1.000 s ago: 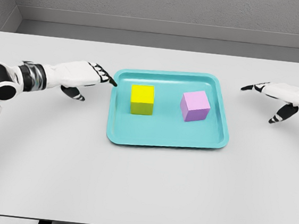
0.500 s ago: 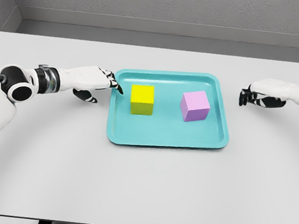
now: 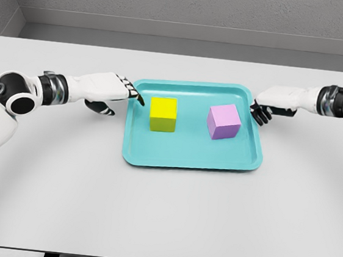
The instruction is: Push two cubes
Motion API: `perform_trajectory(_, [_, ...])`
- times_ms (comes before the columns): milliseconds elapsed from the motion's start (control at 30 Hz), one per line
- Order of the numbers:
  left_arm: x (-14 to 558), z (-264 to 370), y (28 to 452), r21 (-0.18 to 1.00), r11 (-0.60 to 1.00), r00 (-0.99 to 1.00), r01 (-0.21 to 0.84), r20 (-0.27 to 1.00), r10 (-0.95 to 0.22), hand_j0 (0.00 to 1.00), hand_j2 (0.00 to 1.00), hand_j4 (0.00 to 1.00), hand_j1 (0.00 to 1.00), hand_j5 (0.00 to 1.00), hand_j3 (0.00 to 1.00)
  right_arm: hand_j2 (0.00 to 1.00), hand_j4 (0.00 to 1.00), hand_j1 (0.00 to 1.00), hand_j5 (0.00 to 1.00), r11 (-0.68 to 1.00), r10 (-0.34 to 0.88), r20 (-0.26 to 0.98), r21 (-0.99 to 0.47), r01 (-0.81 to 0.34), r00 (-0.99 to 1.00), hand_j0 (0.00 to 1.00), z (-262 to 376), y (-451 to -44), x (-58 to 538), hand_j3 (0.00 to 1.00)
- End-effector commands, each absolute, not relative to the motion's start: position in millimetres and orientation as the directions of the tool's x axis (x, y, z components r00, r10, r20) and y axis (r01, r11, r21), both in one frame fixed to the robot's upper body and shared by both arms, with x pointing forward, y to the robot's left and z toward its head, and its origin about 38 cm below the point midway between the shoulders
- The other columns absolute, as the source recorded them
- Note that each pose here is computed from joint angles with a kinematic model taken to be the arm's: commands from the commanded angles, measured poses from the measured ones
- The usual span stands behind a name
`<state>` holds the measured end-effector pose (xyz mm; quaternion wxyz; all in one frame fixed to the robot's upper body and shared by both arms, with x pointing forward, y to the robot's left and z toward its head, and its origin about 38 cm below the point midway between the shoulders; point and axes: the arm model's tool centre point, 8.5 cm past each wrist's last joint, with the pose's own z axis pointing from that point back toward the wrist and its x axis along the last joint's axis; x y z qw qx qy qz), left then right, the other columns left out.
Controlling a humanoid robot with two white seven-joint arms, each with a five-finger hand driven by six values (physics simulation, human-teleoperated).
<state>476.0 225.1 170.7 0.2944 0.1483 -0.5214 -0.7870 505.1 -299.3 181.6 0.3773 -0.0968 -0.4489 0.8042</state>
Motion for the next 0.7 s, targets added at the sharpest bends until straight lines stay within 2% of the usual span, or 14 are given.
perform_trajectory(0, [474.8, 175.2, 221.2, 0.915, -0.274, -0.789, 0.297, 0.074, -0.609, 0.79, 0.79, 0.79, 0.79, 0.79, 0.79, 0.10, 0.10, 0.10, 0.10, -0.323, 0.687, 0.188, -0.785, -0.528, -0.702, 0.10, 176.0, -295.0, 503.3, 0.10])
perform_trajectory(433, [473.7, 165.3, 217.8, 0.905, -0.287, -0.790, 0.315, 0.081, -0.608, 0.79, 0.79, 0.79, 0.79, 0.79, 0.79, 0.10, 0.10, 0.10, 0.10, -0.441, 0.638, 0.135, -0.743, -0.503, -0.758, 0.10, 175.5, -277.6, 500.1, 0.10])
perform_trajectory(667, [478.4, 151.2, 225.9, 0.889, -0.280, -0.763, 0.363, 0.112, -0.636, 0.79, 0.79, 0.79, 0.79, 0.79, 0.79, 0.10, 0.10, 0.10, 0.10, -0.451, 0.635, 0.130, -0.738, -0.501, -0.762, 0.10, 175.4, -276.8, 500.2, 0.10])
